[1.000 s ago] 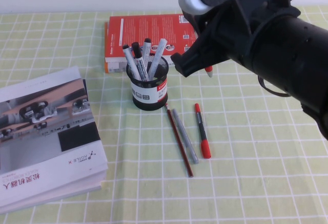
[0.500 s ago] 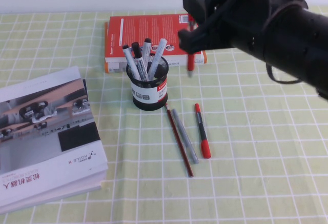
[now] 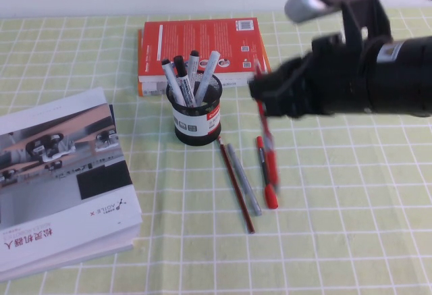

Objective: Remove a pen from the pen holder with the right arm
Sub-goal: 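Take a marker out of the pen holder and lay it on the table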

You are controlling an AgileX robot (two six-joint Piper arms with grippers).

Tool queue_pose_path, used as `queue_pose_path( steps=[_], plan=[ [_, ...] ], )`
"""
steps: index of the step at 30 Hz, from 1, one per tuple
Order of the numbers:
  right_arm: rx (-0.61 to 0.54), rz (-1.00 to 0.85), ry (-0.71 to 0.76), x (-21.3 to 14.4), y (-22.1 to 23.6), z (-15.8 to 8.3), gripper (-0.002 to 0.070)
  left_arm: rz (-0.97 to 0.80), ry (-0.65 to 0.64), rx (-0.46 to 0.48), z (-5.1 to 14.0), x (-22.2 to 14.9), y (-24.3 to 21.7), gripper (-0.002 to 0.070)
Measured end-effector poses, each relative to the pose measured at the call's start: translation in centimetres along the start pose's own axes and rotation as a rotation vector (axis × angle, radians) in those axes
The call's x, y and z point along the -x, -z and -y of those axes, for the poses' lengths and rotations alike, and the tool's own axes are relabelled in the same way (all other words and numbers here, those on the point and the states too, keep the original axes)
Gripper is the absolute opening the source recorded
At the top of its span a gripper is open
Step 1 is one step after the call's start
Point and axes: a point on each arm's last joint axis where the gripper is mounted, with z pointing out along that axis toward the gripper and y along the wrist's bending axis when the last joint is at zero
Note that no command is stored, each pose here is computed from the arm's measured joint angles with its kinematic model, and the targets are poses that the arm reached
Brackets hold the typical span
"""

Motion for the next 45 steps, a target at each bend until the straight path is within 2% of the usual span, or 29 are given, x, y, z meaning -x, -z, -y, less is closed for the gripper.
queue_pose_path(
  steps=[7,11,19,28,37,45],
  plan=[
    [-0.305,-0.365,-0.039,-0.7,0.7,2.5,0.0065,0.0,0.0,0.0,0.0,0.0,0.0,-0.0005],
    [-0.387,-0.447,-0.053,0.3,0.1,3.2,0.0065,0.0,0.0,0.0,0.0,0.0,0.0,-0.0005],
    [-0.448,-0.554,-0.138,0.2,-6.3,5.3,0.0065,0.0,0.0,0.0,0.0,0.0,0.0,-0.0005],
    [-0.53,-0.588,-0.31,-2.4,-11.6,10.0,0.0065,0.0,0.0,0.0,0.0,0.0,0.0,-0.0005],
    [-0.499,-0.518,-0.347,-3.4,-14.3,11.1,0.0065,0.0,0.0,0.0,0.0,0.0,0.0,-0.0005],
    [-0.502,-0.542,-0.366,-4.9,-16.0,11.8,0.0065,0.0,0.0,0.0,0.0,0.0,0.0,-0.0005]
  ],
)
